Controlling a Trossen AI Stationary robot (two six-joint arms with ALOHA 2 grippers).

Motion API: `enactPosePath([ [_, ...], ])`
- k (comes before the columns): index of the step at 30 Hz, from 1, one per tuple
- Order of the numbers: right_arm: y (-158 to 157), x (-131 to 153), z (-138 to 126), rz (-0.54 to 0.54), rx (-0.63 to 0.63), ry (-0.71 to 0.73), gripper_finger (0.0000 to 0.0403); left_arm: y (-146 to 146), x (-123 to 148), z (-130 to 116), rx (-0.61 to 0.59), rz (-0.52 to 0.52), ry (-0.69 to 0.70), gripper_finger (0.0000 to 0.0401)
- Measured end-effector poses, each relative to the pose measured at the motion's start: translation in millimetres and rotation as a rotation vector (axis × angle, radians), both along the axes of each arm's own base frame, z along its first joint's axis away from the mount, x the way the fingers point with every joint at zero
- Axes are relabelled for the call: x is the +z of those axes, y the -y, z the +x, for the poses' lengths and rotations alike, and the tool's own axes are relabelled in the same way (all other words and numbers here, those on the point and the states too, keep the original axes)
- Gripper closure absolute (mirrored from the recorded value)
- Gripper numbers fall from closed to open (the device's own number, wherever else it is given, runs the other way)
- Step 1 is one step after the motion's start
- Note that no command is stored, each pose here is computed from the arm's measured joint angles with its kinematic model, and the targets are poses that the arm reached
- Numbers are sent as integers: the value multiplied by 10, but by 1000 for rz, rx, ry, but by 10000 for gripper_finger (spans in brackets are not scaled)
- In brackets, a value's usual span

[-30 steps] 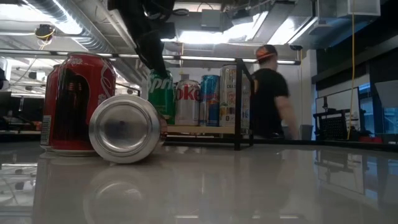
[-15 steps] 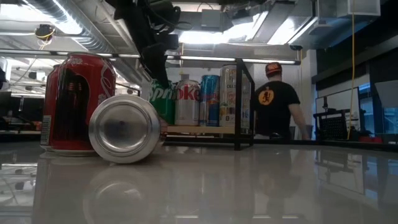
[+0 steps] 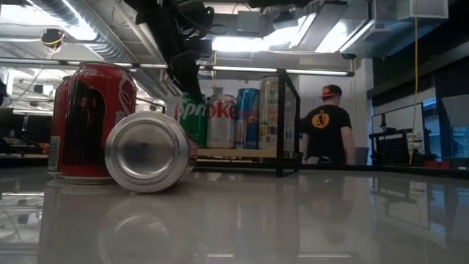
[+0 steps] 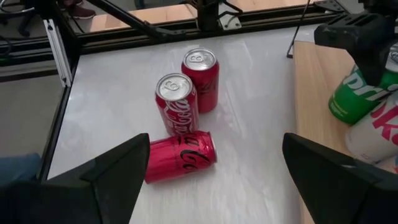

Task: Place canned beverage on shelf
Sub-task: Put the green soda can on the shelf aligned with the other green soda can

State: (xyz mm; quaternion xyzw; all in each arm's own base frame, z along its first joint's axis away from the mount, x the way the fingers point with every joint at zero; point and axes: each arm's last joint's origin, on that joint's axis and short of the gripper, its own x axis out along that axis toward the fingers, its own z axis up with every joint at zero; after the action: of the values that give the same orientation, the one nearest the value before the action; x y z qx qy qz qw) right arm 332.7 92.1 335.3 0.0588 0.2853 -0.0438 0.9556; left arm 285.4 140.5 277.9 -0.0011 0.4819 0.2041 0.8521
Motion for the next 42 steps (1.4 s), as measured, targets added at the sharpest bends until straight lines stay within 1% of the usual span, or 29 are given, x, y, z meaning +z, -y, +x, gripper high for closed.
enactPosePath([
  [6,1,-1,-2,-1,0,-2,42,-6,2,-1,12,17,-5,109],
  [12,1,-1,-2,-1,0,-2,42,-6,9,1,0,22,-2,94],
  [16,1,-1,-2,-1,0,-2,42,0,9,2,-35,20,-6,75],
  [19,1,-1,-2,-1,0,-2,42,-3,9,-1,-28,29,-12,58],
  [21,1,-1,-2,-1,0,-2,42,-9,11,-7,1,42,-18,48],
  [25,1,0,-2,-1,0,-2,43,-11,76,-37,44,78,-34,41],
  [30,1,0,-2,-1,0,-2,43,3,341,-48,42,81,-38,41],
  [34,1,2,-3,-1,0,-2,43,72,568,-63,18,50,-42,41],
  [36,1,3,-4,0,0,-1,43,122,655,-95,32,26,-58,40],
  [39,1,4,-5,0,0,-1,43,181,672,-151,64,-23,-109,40],
  [42,1,4,-5,0,0,-1,43,221,579,-214,103,-77,-185,40],
])
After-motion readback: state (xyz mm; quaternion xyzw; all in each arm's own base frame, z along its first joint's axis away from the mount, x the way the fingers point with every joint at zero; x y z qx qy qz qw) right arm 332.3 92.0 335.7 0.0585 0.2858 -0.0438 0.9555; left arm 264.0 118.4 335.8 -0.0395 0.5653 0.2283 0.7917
